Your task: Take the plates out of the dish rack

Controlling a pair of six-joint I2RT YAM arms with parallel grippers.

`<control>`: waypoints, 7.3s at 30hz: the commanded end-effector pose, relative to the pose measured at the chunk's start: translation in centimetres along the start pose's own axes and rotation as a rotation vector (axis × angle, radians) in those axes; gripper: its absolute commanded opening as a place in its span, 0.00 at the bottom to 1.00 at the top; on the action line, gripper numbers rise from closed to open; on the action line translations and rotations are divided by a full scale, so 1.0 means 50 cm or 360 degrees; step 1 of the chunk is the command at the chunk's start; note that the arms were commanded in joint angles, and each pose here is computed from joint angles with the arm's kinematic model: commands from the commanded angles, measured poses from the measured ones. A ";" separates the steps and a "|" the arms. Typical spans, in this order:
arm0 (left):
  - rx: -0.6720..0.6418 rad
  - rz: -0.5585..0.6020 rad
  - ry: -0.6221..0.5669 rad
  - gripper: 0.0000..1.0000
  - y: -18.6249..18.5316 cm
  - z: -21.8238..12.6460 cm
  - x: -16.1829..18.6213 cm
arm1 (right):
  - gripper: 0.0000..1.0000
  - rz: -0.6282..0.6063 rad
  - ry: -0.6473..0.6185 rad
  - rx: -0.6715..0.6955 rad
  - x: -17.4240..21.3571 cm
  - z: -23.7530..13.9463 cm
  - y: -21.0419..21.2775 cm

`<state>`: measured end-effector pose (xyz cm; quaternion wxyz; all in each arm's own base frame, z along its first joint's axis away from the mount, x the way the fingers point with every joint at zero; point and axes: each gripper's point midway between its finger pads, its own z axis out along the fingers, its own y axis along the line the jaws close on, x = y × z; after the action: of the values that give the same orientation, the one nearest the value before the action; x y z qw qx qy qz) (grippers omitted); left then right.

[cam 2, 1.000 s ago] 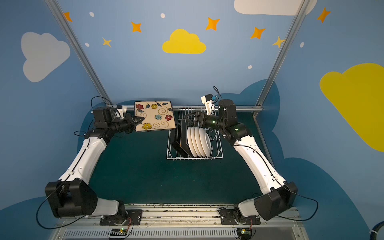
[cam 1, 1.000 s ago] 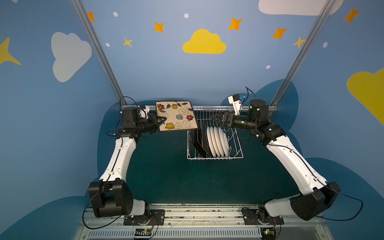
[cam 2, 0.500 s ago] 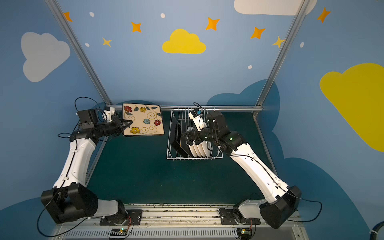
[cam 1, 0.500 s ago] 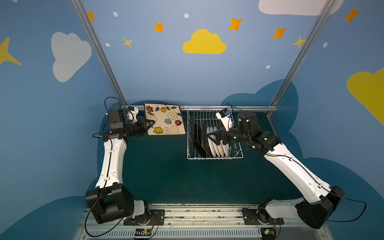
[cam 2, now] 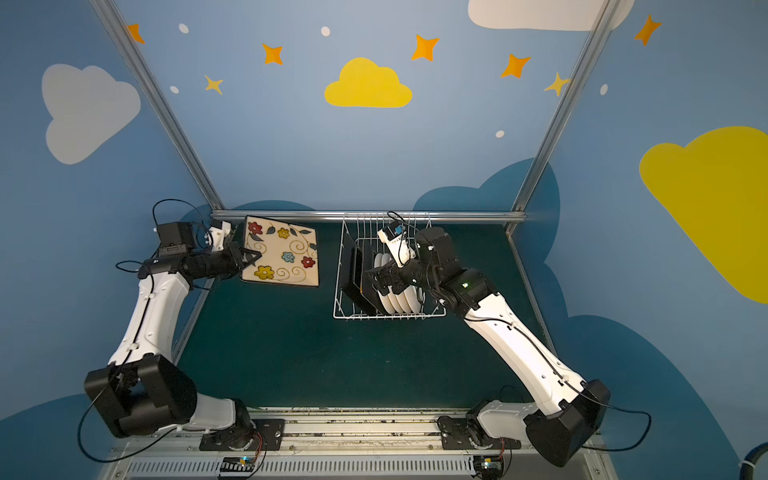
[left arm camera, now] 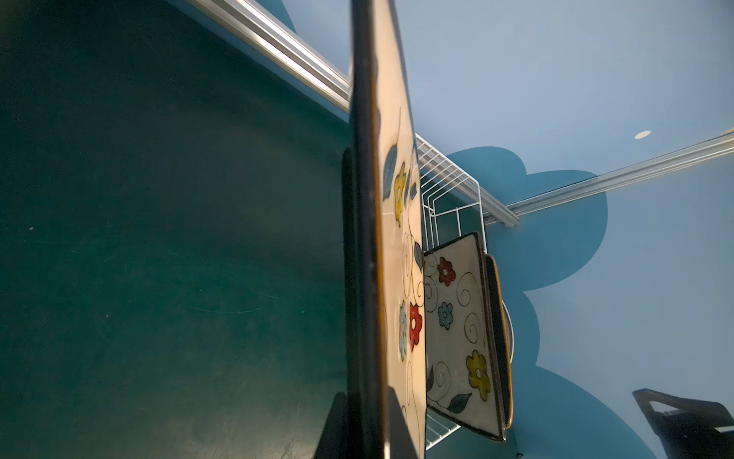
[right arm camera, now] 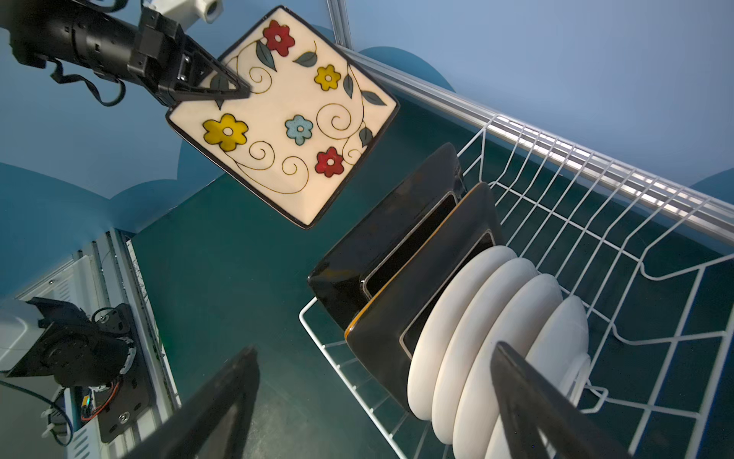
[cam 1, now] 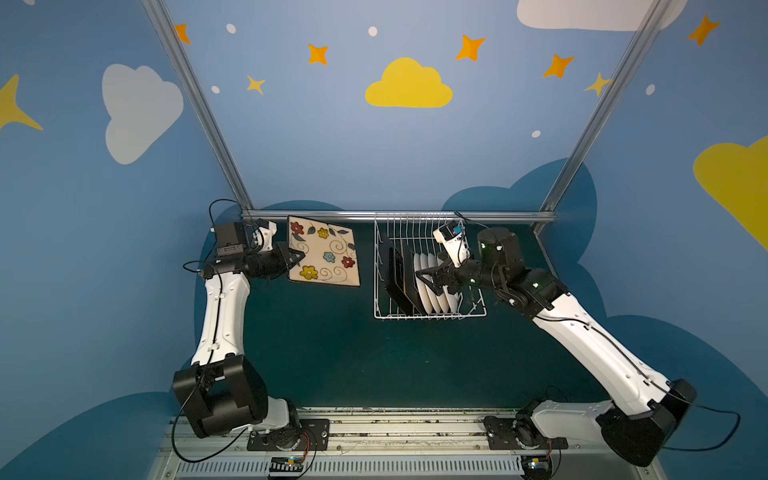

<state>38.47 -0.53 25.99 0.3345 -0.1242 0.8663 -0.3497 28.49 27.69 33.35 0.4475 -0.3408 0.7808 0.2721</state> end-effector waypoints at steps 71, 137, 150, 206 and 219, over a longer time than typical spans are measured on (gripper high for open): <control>0.0059 -0.0176 0.0317 0.33 0.337 0.275 -0.027 | 0.91 -0.0021 0.0044 0.0037 0.008 -0.009 0.013; 0.0026 0.0549 -0.0188 0.99 -0.208 -0.083 0.050 | 0.91 -0.0101 0.0020 0.0211 0.035 -0.055 -0.004; 0.0039 0.0458 -0.0103 0.97 -0.270 -0.015 0.141 | 0.91 -0.0006 0.0002 0.0321 0.052 -0.083 -0.023; -0.0209 0.0431 0.0447 0.52 -0.276 0.381 0.273 | 0.91 0.0136 0.0018 0.0328 0.091 -0.073 -0.042; -0.0294 0.0487 0.0473 0.41 -0.268 0.385 0.279 | 0.91 0.0153 0.0027 0.0333 0.095 -0.072 -0.048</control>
<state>41.23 -26.71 19.49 0.2578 0.0212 0.9317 -0.2551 26.93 22.62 30.52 0.4589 -0.2581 0.8241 0.2091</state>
